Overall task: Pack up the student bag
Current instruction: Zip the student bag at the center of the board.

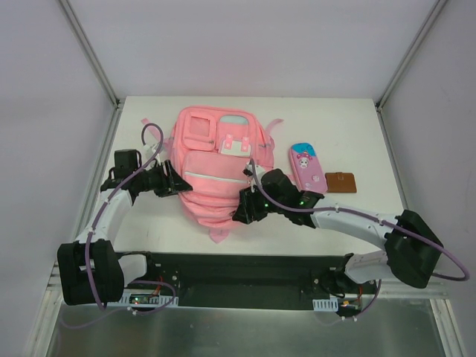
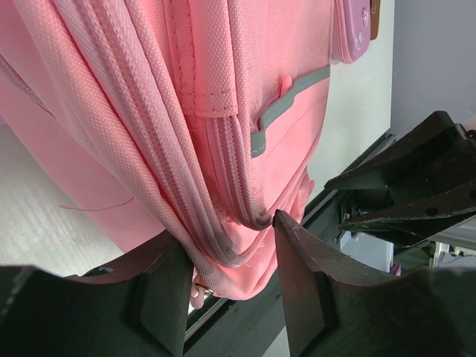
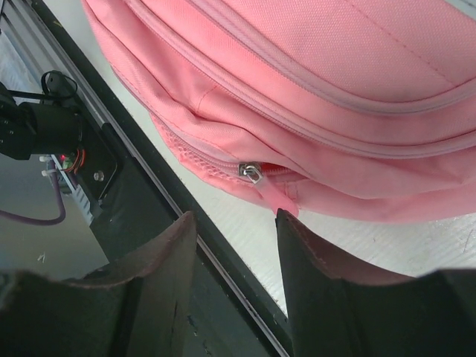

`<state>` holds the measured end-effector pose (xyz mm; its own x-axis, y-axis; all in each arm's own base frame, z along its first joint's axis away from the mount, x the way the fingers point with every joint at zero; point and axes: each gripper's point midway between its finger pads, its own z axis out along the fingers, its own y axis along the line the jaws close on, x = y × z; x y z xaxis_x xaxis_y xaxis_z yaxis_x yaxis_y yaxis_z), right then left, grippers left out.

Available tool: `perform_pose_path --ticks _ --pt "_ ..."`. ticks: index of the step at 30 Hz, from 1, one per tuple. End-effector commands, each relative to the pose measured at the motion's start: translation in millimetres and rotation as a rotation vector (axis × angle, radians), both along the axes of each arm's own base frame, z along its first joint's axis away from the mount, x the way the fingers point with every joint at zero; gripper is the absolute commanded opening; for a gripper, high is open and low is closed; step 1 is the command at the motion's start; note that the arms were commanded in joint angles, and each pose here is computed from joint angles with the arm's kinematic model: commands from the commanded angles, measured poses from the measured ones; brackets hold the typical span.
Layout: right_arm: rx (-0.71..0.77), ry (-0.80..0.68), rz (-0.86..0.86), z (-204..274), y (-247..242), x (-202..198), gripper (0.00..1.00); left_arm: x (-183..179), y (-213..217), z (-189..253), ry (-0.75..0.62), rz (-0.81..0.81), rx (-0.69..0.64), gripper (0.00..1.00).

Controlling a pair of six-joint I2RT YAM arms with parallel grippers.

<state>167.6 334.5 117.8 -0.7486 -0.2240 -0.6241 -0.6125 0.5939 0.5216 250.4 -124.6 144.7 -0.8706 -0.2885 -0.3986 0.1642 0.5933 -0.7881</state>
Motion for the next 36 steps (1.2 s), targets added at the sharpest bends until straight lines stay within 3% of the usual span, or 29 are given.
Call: perform_pose_path --ticks 1,12,17,27,36 --pt "-0.008 0.019 0.039 -4.5 1.0 -5.4 0.49 2.4 -5.1 22.6 -0.106 -0.053 -0.046 0.43" --pt "-0.049 -0.021 0.018 -16.1 6.2 9.8 0.47 1.0 -5.5 24.6 -0.117 -0.060 -0.049 0.43" --pt "-0.079 -0.073 -0.037 -11.9 -12.6 20.8 0.53 1.6 -6.1 24.0 -0.112 -0.064 -0.052 0.43" --pt "-0.015 0.053 0.038 -16.6 3.7 2.3 0.45 2.0 -5.9 23.8 -0.110 -0.065 -0.054 0.42" --pt "0.004 0.156 0.044 -24.1 14.8 -13.2 0.46 2.9 -6.2 25.0 -0.110 -0.066 -0.055 0.42"
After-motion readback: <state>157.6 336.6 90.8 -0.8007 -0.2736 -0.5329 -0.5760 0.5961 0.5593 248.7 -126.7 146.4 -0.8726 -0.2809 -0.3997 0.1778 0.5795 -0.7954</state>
